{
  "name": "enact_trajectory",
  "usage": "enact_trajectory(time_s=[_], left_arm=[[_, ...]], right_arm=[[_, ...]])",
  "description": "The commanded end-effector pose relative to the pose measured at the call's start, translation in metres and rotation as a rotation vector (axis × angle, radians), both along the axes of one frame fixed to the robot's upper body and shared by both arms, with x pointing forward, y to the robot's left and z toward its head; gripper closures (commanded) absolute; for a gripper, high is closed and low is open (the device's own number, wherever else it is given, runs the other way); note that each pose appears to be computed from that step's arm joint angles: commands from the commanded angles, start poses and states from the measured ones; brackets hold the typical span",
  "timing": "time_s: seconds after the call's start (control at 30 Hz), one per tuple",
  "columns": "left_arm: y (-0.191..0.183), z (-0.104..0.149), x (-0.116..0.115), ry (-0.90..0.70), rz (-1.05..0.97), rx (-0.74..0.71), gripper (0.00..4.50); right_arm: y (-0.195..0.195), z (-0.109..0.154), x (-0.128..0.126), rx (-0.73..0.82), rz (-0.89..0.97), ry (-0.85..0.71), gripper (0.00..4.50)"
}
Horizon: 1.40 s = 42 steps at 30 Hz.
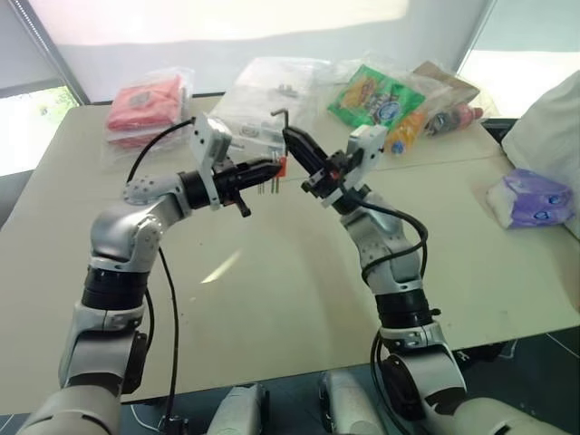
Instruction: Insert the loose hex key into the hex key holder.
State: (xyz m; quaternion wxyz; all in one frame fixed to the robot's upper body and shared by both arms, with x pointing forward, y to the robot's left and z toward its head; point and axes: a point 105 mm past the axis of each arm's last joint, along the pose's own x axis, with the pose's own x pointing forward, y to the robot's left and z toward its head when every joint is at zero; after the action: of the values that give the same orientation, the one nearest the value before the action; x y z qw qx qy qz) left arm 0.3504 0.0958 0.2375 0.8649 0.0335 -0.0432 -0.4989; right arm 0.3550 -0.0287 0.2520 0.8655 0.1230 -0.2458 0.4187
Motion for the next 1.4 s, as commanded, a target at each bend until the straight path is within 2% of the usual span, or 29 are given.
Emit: enact_trajectory(time_s=[0.03,0.47,0.9,1.4], left_arm=[[0.001,0.014,-0.002,-0.061,0.002,-0.014,4.5],[0.001,0.016,-0.002,-0.067,0.005,-0.017,4.5],[-0.001,0.015,-0.004,-0.062,-0.008,-0.021,4.5],[0.0,0.02,-0.004,-0.057,0.001,-0.054,4.5]], right_arm=[[0.005,0.016,-0.011,0.03,0.037,-0.056,4.43],[0.008,0.0,-0.014,-0.007,0.05,-0.03,4.43],[0.004,0.018,-0.009,0.054,0.007,-0.053,4.43],[0.01,0.005,-0.009,0.049,0.009,-0.022,4.43]])
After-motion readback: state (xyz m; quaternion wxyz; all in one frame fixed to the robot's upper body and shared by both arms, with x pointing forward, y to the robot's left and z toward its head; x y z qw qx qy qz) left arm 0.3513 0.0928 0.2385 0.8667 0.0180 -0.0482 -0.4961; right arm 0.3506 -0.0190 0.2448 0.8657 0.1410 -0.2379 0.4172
